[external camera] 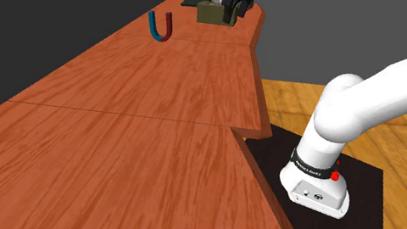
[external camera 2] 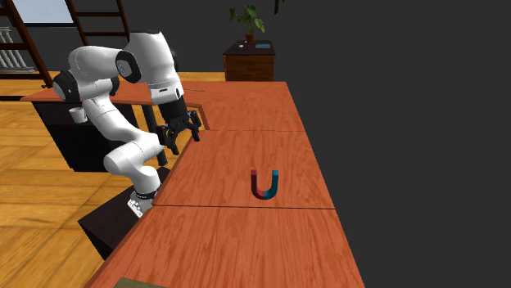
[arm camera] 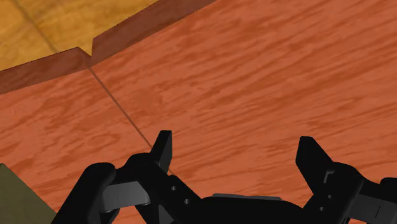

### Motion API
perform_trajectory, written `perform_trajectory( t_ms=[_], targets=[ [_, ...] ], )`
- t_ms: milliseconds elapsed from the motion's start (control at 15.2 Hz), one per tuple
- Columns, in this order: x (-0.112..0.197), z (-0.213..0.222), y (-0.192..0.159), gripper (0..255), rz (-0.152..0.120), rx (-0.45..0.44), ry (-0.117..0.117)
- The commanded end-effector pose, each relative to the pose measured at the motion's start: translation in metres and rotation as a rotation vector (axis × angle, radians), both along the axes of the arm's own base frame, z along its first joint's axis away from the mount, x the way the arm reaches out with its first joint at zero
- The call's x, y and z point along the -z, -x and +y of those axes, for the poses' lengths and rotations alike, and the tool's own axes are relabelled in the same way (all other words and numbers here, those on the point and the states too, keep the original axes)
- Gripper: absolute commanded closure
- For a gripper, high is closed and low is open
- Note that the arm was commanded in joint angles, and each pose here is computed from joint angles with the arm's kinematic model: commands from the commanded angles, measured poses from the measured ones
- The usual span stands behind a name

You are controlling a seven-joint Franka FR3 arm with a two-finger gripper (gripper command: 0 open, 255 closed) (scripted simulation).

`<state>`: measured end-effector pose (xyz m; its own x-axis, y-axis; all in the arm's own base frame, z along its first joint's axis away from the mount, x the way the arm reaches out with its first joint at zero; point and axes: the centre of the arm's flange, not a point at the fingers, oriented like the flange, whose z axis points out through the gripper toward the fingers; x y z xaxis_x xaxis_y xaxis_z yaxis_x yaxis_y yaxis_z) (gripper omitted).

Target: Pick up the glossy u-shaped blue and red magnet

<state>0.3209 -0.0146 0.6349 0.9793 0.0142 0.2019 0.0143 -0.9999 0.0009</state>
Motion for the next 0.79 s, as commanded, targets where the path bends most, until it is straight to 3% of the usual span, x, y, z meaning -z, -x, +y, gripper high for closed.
perform_trajectory(
  t_ms=[0, 726],
  targets=[
    [0.0, 0.0, 0.0, 0, 0.0, 0.0, 0.0],
    [-0.002, 0.011, -0.16, 0, 0.098, 0.035, -0.006]
  ],
)
